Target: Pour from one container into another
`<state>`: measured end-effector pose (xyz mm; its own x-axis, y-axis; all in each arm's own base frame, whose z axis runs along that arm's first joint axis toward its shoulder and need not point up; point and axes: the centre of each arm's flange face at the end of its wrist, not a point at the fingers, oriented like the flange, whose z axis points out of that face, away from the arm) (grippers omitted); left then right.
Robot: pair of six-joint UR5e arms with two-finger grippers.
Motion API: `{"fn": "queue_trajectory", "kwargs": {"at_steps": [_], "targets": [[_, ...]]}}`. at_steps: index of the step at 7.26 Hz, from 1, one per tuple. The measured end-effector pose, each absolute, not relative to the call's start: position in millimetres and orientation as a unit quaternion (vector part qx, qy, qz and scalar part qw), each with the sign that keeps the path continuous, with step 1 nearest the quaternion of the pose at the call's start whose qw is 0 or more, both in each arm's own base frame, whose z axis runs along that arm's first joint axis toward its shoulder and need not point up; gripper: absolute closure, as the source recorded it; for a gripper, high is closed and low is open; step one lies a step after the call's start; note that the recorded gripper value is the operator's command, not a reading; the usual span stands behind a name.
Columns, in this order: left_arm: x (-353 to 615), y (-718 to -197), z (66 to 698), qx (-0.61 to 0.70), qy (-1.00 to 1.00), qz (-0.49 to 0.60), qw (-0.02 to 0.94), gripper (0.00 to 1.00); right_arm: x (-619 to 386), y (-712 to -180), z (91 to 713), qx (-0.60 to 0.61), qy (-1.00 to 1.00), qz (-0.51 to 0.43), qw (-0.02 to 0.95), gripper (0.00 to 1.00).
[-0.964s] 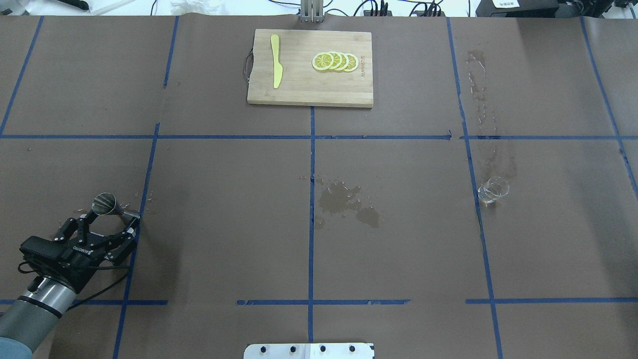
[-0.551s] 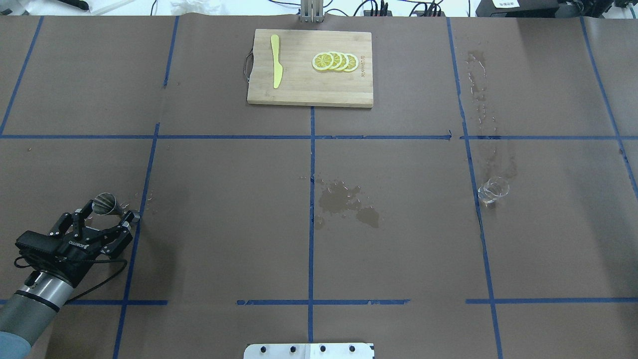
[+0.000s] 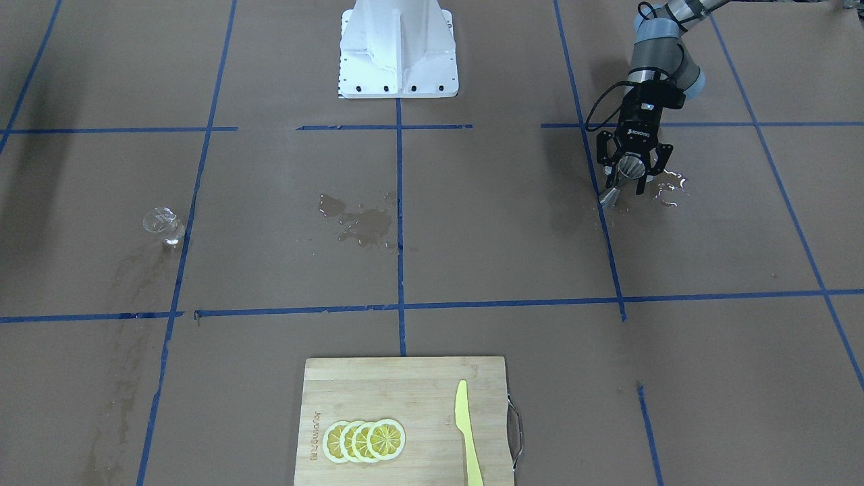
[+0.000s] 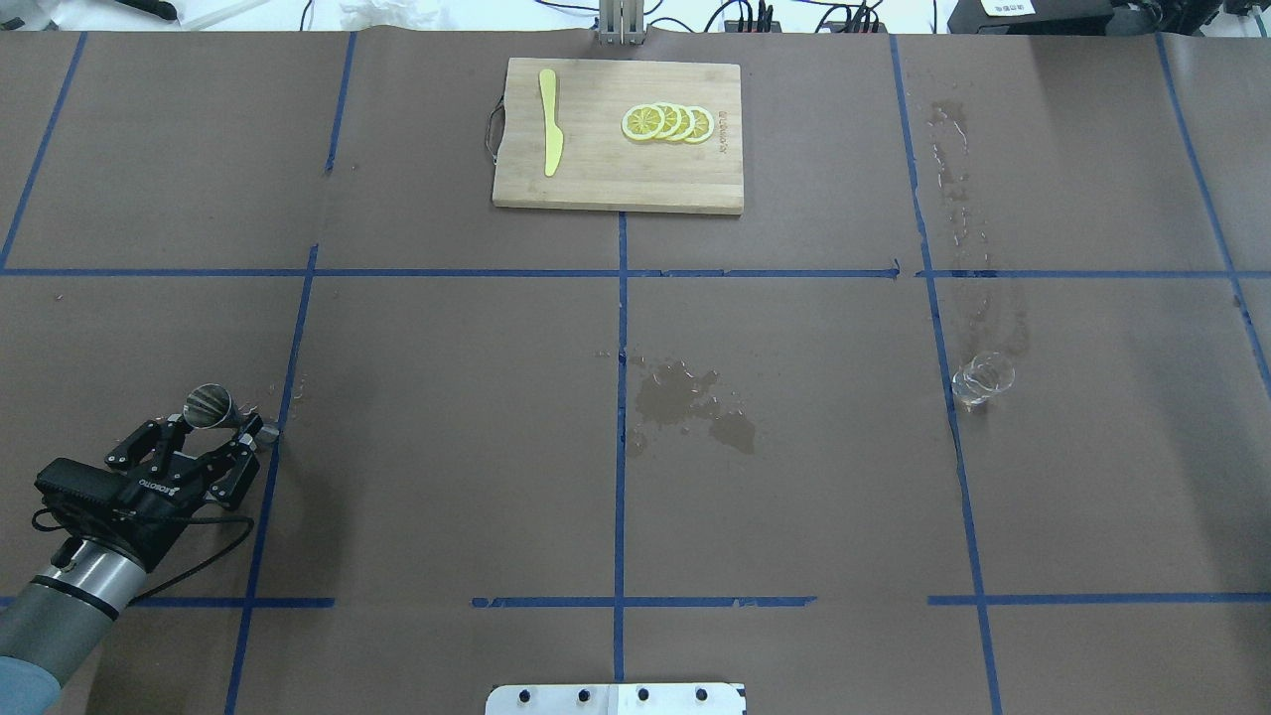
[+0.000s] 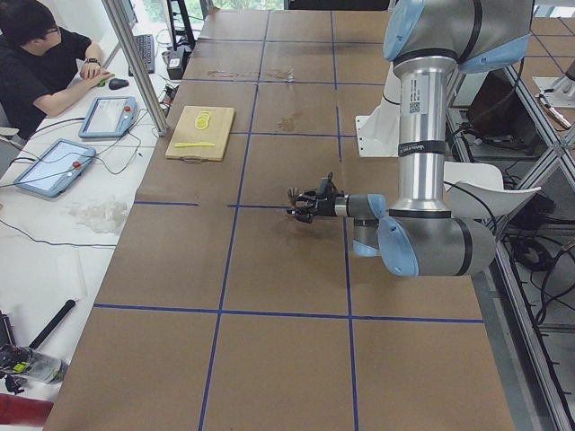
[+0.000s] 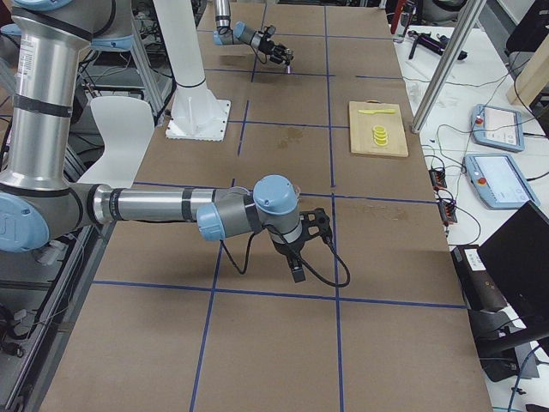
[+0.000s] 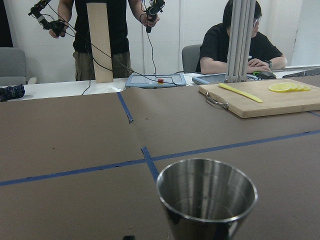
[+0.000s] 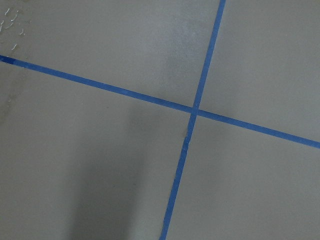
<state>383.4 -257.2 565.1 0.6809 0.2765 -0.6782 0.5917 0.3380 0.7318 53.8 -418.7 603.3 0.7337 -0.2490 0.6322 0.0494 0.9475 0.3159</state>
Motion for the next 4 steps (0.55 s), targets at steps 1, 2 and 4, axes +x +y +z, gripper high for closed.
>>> {"fn": "queue_trajectory", "kwargs": {"at_steps": [1,2,4], "targets": [[384.3,-257.0,565.2,0.565,0.384,-0.108,0.722,0.37,53.8,-418.9,603.0,0.141,-0.356,-0.081,0.92,0.0],[385.6,-256.6,564.6,0.565,0.385,-0.108,0.722,0.37,53.8,-419.0,602.9,0.141,-0.356,-0.081,0.92,0.0],[386.9,-255.8,564.0,0.564,0.386,-0.107,0.722,0.42,53.8,-419.2,602.9,0.141,-0.355,-0.081,0.92,0.0]]}}
